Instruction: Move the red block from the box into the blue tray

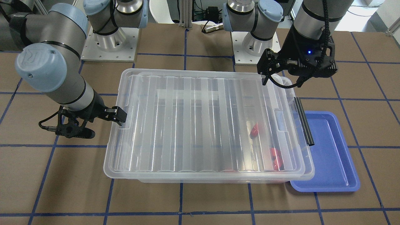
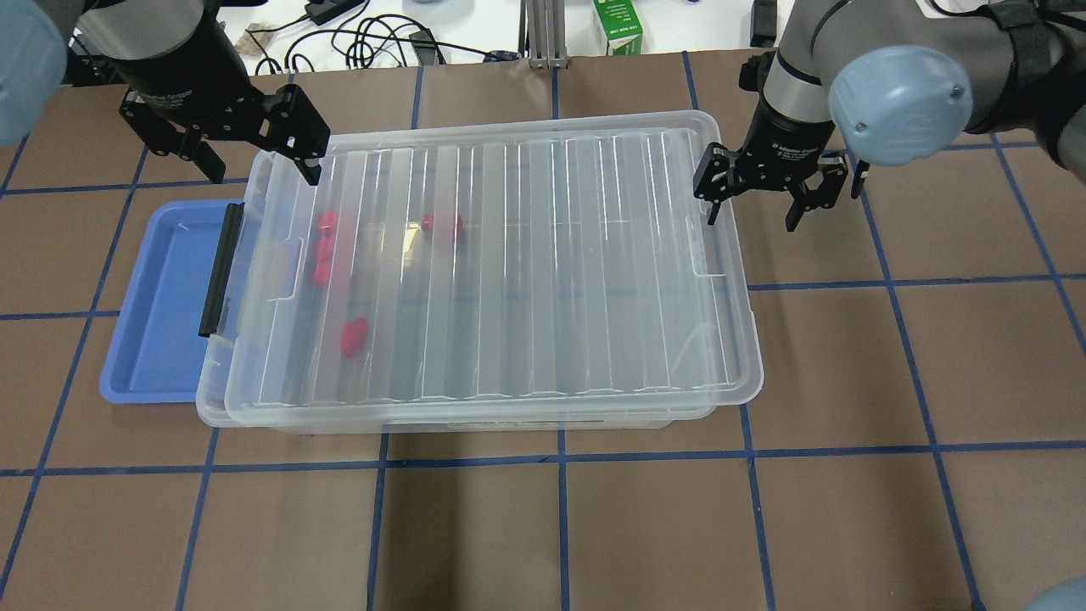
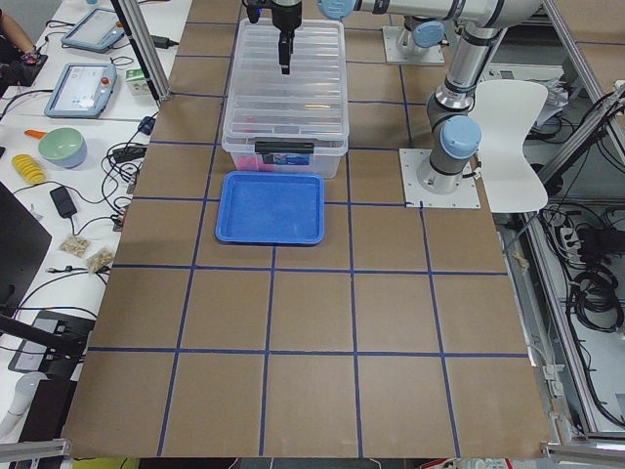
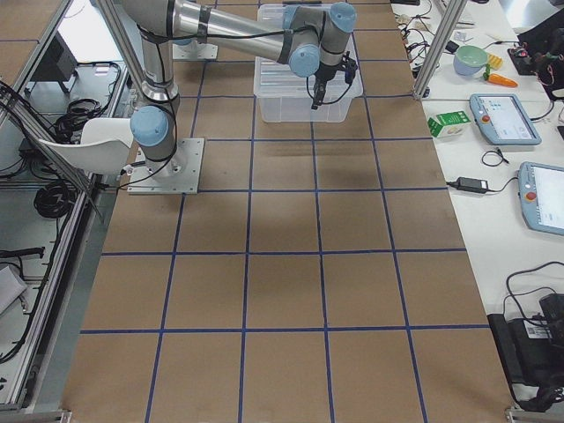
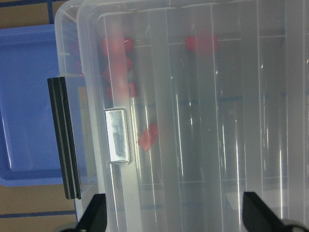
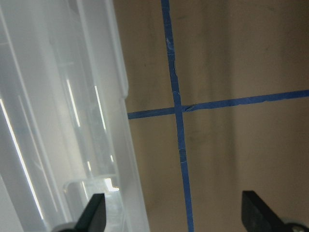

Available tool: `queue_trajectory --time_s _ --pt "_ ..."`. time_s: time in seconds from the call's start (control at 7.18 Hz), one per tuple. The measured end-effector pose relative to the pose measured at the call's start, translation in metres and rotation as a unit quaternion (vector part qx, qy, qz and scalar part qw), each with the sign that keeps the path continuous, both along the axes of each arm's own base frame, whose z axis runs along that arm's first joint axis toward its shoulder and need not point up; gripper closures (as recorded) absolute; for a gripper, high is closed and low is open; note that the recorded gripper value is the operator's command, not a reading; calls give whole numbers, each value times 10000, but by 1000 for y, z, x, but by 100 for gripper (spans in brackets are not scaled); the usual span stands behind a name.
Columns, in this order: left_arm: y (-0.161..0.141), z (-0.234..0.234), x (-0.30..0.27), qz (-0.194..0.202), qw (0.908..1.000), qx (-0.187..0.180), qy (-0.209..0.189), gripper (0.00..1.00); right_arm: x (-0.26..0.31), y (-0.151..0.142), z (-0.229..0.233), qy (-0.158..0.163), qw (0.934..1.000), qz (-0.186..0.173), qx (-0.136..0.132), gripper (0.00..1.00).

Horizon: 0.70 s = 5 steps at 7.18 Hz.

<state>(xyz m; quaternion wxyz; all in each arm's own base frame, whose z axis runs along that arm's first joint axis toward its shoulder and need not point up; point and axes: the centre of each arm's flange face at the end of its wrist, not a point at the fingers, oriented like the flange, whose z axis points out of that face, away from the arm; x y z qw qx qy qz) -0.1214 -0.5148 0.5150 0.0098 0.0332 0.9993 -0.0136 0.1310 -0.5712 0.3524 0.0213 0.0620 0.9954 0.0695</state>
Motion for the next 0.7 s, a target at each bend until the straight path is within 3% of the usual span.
queue_trajectory --time_s 0.7 --pt "-1 0 0 -22 10000 -35 -13 0 -9 -4 -7 47 10000 38 32 0"
